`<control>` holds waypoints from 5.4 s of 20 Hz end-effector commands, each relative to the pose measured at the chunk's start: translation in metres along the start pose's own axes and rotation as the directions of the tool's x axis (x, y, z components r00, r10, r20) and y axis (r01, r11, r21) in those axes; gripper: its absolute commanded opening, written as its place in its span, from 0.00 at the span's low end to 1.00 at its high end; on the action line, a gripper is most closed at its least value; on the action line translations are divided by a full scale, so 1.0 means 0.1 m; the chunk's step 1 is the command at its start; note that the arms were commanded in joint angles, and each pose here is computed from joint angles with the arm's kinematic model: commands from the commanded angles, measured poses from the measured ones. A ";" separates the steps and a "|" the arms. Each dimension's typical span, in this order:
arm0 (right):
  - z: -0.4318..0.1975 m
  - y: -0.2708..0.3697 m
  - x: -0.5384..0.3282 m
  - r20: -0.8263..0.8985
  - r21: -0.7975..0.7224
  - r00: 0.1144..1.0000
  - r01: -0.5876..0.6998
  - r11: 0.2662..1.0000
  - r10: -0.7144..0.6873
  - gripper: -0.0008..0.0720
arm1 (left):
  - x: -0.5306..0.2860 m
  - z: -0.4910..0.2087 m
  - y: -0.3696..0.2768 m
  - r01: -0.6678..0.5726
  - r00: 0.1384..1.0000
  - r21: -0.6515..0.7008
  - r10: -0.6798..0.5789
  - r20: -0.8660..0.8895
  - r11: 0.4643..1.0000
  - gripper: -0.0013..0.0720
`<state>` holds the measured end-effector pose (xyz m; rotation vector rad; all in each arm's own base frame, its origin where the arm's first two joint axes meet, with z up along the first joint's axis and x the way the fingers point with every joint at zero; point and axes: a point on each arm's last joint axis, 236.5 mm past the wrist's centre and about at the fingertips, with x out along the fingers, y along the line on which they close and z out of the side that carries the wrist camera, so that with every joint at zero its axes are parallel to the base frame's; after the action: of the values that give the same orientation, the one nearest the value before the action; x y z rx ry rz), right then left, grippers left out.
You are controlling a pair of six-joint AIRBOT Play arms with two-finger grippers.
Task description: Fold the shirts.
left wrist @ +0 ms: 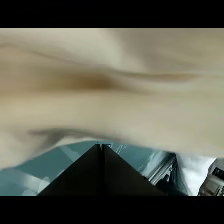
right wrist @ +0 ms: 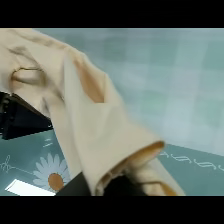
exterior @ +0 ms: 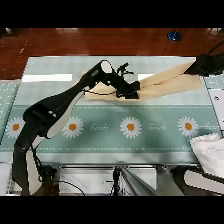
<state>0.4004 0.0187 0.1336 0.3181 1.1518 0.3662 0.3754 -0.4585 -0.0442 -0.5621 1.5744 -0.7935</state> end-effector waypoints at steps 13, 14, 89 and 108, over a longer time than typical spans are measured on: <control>-0.02 0.33 -0.21 0.046 -0.054 0.999 -0.021 0.998 0.023 0.03 | -1.71 0.29 -0.45 -0.068 0.969 0.270 0.000 0.245 0.960 0.05; -0.01 0.39 -0.13 0.035 -0.054 0.999 -0.032 0.998 0.034 0.03 | -2.11 0.26 -0.44 -0.125 0.956 0.301 0.033 0.293 0.945 0.05; 0.09 0.11 0.84 -0.087 0.009 0.995 -0.041 0.999 0.041 0.65 | -1.92 0.27 1.39 -0.082 0.991 0.286 0.108 -0.074 0.955 0.80; 0.01 0.12 0.83 -0.120 0.008 0.992 -0.044 0.999 0.045 0.65 | -1.53 0.24 1.75 -0.052 0.984 0.243 0.091 -0.153 0.969 0.06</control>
<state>0.4320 0.0653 0.0713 0.3302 1.2566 0.4230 0.4383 -0.2372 -0.0839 -0.2420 1.6155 -0.9433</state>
